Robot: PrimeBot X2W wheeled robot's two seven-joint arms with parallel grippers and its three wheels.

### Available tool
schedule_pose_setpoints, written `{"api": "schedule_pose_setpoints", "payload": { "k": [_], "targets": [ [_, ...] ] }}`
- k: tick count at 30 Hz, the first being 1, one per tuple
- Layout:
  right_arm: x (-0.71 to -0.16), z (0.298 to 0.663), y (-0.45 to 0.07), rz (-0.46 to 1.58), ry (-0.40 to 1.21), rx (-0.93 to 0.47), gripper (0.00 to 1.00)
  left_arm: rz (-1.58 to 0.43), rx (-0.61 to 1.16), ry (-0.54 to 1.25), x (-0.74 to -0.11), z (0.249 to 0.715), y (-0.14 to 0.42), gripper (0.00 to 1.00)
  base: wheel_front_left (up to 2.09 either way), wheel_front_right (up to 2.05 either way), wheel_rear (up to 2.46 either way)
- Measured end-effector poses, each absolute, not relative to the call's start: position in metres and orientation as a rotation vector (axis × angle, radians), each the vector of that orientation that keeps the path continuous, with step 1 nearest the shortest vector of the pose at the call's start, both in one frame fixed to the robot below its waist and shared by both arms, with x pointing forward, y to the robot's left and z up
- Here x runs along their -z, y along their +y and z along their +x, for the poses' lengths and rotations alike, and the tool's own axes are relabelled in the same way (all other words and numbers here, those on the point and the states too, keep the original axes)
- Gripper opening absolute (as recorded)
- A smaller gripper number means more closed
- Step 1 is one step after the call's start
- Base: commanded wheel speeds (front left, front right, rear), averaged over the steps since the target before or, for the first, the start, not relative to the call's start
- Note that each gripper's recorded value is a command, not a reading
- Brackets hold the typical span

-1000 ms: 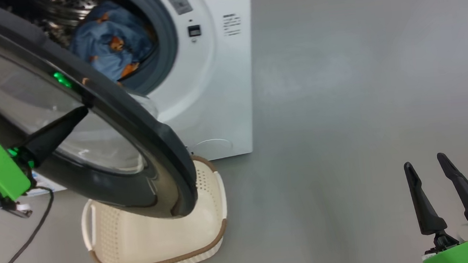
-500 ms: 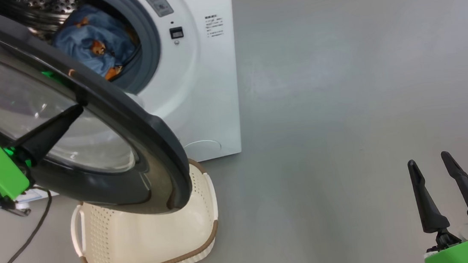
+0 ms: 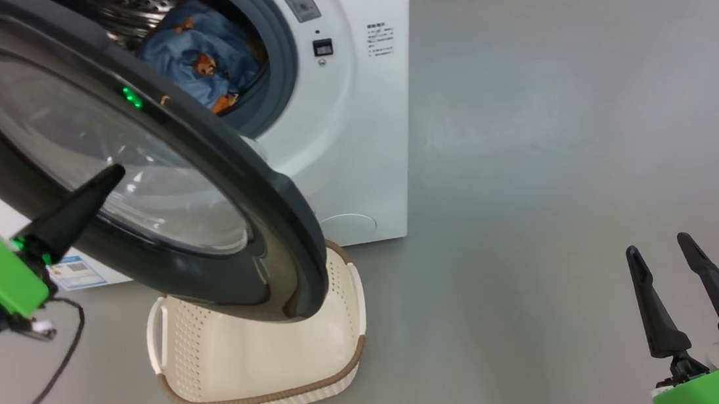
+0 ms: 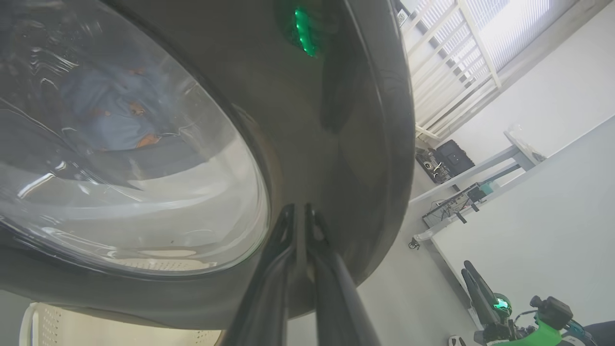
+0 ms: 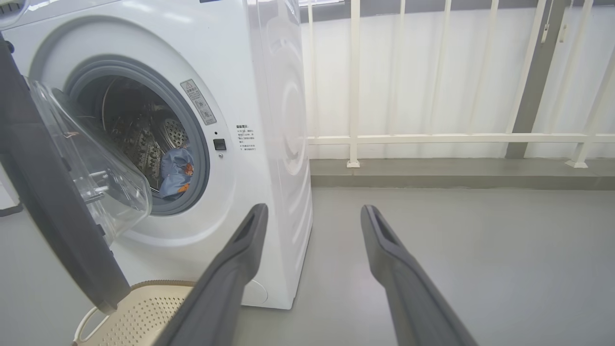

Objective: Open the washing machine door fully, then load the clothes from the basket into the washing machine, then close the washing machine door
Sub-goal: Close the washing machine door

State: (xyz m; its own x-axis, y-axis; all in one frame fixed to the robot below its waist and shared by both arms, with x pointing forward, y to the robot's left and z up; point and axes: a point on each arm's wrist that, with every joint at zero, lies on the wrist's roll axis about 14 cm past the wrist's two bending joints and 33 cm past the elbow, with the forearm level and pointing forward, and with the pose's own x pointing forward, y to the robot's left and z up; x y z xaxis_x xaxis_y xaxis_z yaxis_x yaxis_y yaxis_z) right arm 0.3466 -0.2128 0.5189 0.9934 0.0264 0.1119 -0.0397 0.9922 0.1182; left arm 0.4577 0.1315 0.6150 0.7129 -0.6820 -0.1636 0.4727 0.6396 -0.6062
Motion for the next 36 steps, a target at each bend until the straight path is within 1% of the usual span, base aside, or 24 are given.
{"api": "schedule_pose_setpoints", "payload": {
  "k": [9, 10, 11, 13, 14, 15, 16, 18, 19, 20, 30, 36],
  "targets": [
    [-0.526, 0.352, -0.200, 0.114, -0.130, -0.086, 1.00, -0.611, 0.572, 0.385, -0.594, 0.435, 0.163, 0.00, 0.00, 0.00, 0.00],
    [-0.527, 0.352, -0.198, 0.115, -0.132, -0.092, 1.00, -0.617, 0.559, 0.382, -0.592, 0.432, 0.167, 0.12, 0.00, 0.00, 0.00],
    [-0.527, 0.353, -0.197, 0.116, -0.133, -0.097, 1.00, -0.623, 0.546, 0.379, -0.589, 0.429, 0.170, 0.19, 0.00, 0.00, 0.00],
    [-0.526, 0.353, -0.193, 0.116, -0.131, -0.109, 1.00, -0.639, 0.519, 0.368, -0.585, 0.423, 0.177, 0.38, 0.00, 0.00, 0.00],
    [-0.524, 0.352, -0.191, 0.118, -0.124, -0.114, 1.00, -0.647, 0.506, 0.361, -0.583, 0.421, 0.181, 0.45, 0.00, 0.00, 0.00],
    [-0.523, 0.352, -0.189, 0.118, -0.118, -0.119, 1.00, -0.656, 0.490, 0.355, -0.581, 0.418, 0.184, 0.45, 0.00, 0.00, 0.00],
    [-0.523, 0.352, -0.187, 0.119, -0.118, -0.126, 1.00, -0.664, 0.476, 0.348, -0.578, 0.415, 0.188, 0.51, 0.00, 0.00, 0.00],
    [-0.523, 0.354, -0.183, 0.121, -0.119, -0.140, 1.00, -0.677, 0.442, 0.339, -0.571, 0.409, 0.196, 0.85, 0.00, 0.00, 0.00],
    [-0.523, 0.355, -0.181, 0.122, -0.119, -0.146, 1.00, -0.685, 0.425, 0.333, -0.568, 0.407, 0.199, 0.97, 0.00, 0.00, 0.00],
    [-0.523, 0.356, -0.179, 0.122, -0.118, -0.153, 1.00, -0.694, 0.408, 0.323, -0.565, 0.405, 0.203, 1.00, 0.00, 0.00, 0.00],
    [-0.521, 0.364, -0.162, 0.129, -0.110, -0.203, 1.00, -0.741, 0.230, 0.230, -0.530, 0.381, 0.232, 1.00, 0.00, 0.00, 0.00],
    [-0.522, 0.367, -0.155, 0.131, -0.111, -0.227, 1.00, -0.716, 0.111, 0.190, -0.503, 0.357, 0.252, 1.00, 0.00, 0.00, 0.00]
  ]
}}
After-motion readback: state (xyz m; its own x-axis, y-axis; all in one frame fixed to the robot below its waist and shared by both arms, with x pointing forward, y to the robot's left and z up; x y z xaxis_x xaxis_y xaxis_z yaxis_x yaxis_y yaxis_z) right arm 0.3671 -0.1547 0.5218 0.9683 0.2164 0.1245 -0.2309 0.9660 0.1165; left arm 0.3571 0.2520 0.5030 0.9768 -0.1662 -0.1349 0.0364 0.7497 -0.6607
